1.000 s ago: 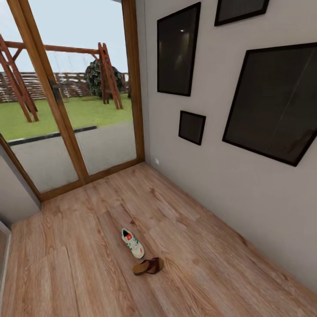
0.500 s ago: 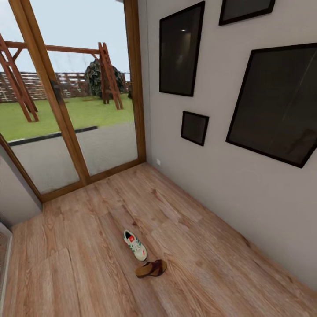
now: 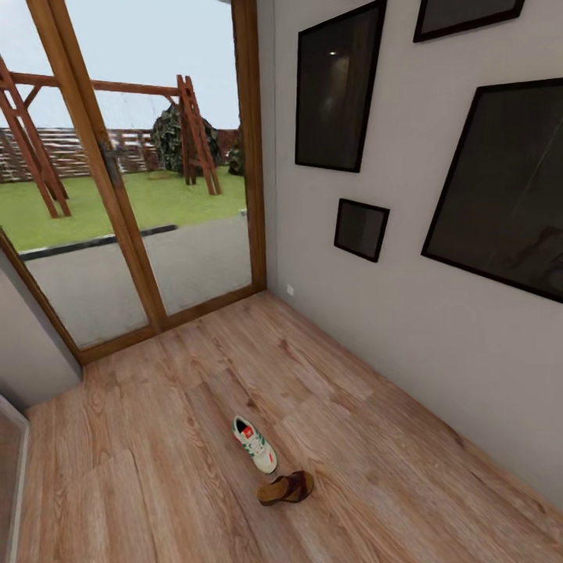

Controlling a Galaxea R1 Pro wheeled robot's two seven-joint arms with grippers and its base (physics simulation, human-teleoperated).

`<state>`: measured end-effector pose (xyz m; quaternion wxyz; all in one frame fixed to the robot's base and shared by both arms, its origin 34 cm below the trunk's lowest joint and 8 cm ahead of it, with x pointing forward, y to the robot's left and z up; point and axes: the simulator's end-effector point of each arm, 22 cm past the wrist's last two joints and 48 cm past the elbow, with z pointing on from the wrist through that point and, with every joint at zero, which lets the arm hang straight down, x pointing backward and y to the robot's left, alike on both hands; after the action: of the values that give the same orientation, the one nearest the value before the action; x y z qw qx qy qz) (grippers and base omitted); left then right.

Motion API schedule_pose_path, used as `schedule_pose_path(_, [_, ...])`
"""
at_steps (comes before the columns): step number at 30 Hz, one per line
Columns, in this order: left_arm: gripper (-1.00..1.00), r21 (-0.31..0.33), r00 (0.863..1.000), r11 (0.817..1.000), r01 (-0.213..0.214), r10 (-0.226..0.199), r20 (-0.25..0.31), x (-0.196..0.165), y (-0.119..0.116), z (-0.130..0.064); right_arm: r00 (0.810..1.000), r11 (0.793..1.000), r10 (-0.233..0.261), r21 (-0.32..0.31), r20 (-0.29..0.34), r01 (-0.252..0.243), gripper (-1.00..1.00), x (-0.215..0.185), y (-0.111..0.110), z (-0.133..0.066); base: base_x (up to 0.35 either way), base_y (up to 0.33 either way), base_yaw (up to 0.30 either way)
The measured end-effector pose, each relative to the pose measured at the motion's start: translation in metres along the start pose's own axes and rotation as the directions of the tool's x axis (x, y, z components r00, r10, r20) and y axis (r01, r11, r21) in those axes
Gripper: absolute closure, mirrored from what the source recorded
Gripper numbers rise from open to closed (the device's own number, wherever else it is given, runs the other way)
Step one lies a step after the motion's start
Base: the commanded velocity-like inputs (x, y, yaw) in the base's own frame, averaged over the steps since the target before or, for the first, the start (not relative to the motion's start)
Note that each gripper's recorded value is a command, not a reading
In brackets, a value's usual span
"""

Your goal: Pick up the two gym shoes and the two sandals from the corridor floor and place them onto the hallstand (shoe rack) in the corridor, making sure they are on the rack and not on the floor. Arrange them so the two gym shoes are next to each other and the two sandals are next to each other.

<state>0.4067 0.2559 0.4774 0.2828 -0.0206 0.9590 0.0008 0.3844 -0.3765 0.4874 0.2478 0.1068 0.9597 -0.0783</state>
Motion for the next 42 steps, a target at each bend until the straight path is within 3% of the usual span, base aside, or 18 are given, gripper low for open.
schedule_pose_path(42, [-1.00,0.000,1.000,1.000,0.000,0.000,0.001,-0.0005,0.0000,0.0000,1.000,1.000,0.000,0.000,-0.001,0.000,-1.00,0.0003,0.0000,-0.0001,0.088,0.092,0.000])
